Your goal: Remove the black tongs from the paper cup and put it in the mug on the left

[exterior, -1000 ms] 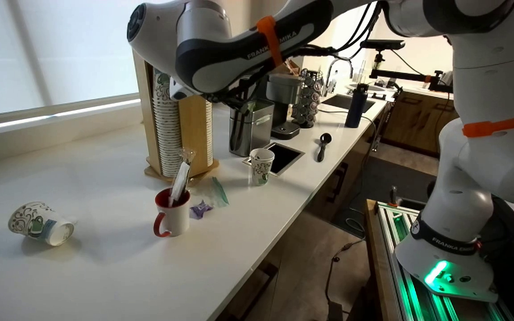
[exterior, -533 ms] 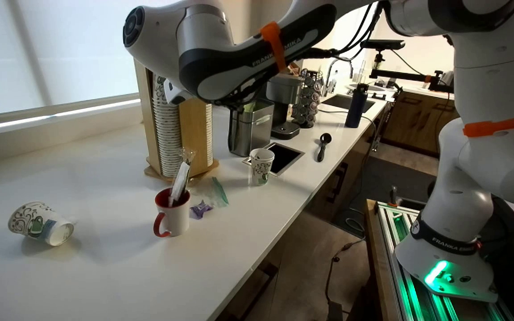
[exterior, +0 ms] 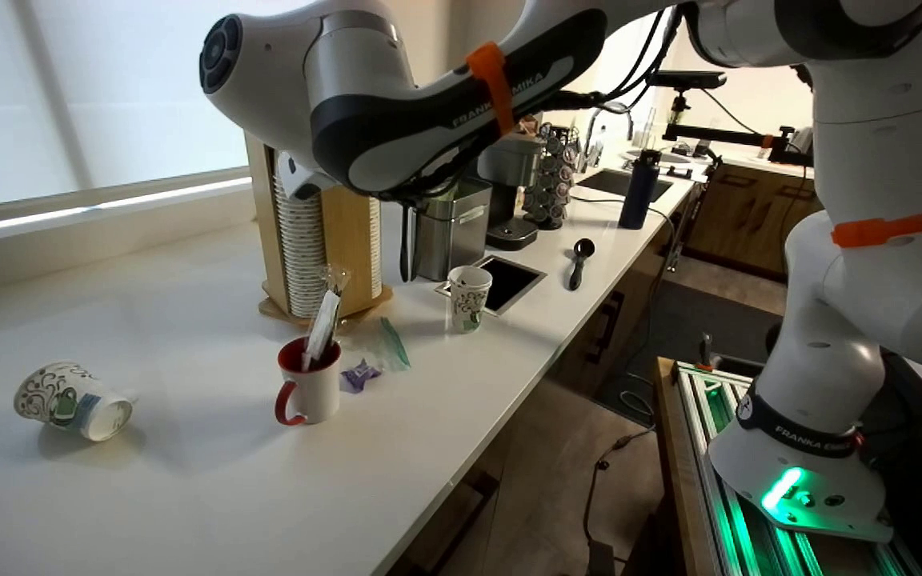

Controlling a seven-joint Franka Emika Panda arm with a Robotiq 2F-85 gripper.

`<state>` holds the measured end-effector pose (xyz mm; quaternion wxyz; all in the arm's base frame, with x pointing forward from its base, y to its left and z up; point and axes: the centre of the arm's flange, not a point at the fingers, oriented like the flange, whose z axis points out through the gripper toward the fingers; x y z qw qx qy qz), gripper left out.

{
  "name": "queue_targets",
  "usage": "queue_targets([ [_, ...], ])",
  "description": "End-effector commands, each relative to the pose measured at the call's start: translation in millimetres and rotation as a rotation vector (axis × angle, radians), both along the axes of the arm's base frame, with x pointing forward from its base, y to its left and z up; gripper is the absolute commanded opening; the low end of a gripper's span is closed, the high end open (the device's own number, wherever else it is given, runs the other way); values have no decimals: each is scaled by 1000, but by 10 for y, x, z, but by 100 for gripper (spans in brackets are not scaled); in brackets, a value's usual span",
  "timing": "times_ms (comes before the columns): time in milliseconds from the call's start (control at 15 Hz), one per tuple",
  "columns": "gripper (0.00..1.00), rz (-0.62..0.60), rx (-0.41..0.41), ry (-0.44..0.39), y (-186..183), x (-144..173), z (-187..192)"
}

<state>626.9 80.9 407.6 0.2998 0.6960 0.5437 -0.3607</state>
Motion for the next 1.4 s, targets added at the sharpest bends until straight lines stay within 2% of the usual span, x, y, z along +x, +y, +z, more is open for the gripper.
queue_targets([
  [0,8,114,-17,12,404,-53,-101],
  [267,8,215,-44,0,872,-67,-145],
  [400,8,254,-75,-12,992,-22,-156],
  [600,8,268,-100,3,950,85,-143],
  [667,31,243,-82,-7,995,-50,-140],
  [733,31,245,-86,-4,976,-25,-144],
  [800,8,243,-87,-3,954,-4,-146],
  [933,8,258,-90,-14,979,94,-173],
  [1200,8,316,-67,53,1230,83,-166],
  [1333,8,358,-59,59,1342,56,-160],
])
